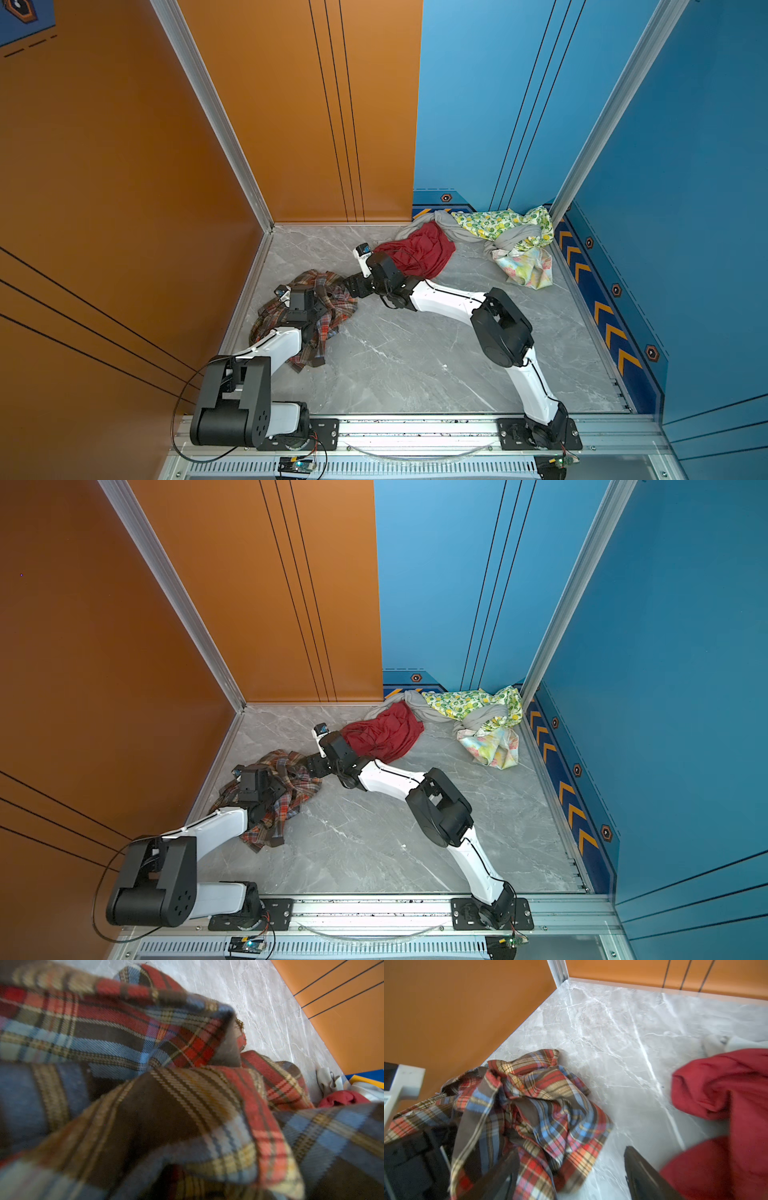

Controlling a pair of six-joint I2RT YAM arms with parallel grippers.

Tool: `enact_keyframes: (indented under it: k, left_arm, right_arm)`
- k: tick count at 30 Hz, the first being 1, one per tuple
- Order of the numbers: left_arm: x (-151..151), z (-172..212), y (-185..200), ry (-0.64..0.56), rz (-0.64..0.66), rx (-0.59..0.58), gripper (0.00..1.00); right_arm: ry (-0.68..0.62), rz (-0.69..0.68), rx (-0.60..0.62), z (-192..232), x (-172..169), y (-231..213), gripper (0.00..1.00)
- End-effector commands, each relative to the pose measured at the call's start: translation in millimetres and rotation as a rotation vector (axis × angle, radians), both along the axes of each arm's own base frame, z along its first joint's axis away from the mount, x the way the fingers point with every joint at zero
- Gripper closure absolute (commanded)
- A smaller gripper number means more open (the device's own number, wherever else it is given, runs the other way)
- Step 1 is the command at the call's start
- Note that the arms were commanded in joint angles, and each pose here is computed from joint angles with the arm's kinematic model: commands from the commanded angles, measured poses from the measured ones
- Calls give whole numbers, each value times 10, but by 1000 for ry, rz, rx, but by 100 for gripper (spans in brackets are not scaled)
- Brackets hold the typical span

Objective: Pick out a specific cloth from the pile

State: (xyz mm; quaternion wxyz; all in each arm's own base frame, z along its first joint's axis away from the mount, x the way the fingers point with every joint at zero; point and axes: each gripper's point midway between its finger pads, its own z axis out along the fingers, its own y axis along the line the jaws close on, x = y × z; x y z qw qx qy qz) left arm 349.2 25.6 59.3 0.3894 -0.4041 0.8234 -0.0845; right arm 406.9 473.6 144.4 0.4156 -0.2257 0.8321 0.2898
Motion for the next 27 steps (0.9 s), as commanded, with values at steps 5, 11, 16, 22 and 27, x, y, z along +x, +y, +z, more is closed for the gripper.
enact_keyframes:
  k: [5,11,16,22,27]
  left_arm:
    - [162,-79,153,33,134,20,60]
    - [556,-1,244,24,154,10,60]
    - [989,70,304,-7,147,-25,60]
    - [1491,61,444,-9,116,-48,58]
    - [1809,-17,537,-7,100,-84,58]
  right_arm:
    - [-154,-99,190,1089,-85,-701,19]
    - [-235,-108,187,1277,-353,-1185,19]
    - [-274,-83,172,1113,-559,-1478,17]
    - [-274,-61,153,945,-724,-1699,15]
    - [-304,-34,107,896,-819,-1776,12]
